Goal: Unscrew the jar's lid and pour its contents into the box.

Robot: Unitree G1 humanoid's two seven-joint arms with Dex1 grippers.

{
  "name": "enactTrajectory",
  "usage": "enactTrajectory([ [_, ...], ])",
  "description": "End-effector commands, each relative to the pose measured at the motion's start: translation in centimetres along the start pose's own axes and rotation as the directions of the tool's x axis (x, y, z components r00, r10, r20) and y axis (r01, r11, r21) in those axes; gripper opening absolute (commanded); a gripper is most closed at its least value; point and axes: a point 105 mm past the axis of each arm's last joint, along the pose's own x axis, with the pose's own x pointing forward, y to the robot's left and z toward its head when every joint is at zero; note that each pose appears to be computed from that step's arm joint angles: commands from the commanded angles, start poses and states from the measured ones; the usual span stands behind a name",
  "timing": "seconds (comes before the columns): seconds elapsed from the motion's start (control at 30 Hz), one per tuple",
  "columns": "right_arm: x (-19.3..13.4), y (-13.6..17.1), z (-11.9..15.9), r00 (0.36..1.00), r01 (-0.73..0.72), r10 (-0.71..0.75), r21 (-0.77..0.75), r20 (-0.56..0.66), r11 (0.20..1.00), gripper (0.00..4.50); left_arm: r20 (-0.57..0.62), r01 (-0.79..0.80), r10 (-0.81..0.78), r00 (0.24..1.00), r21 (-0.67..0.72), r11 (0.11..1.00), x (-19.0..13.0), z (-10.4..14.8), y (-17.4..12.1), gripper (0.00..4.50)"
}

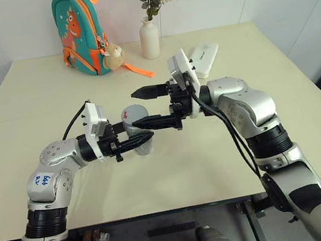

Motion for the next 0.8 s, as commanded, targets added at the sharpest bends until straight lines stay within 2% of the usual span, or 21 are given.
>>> enactTrajectory([
  [0.03, -1.8, -1.1, 1.2, 0.997, 0.069, -0.068, -0.02, 0.039, 0.997, 4.46, 0.031, 0.032, -0.034, 0.999, 0.045, 0.998, 0.1, 1.2, -0.5, 1.95],
  [0.43, -2.8, 0.8, 2.0, 0.993, -0.082, 0.077, 0.06, 0.088, 0.995, 4.46, 0.028, 0.041, -0.042, 0.999, 0.043, 0.998, -0.1, 1.3, -0.6, 1.95],
  [0.8, 0.2, 1.1, 1.6, 0.994, -0.092, 0.087, 0.065, 0.069, 0.994, 4.46, 0.031, 0.038, -0.039, 0.999, 0.04, 0.998, 0.0, 1.3, -0.7, 1.95],
])
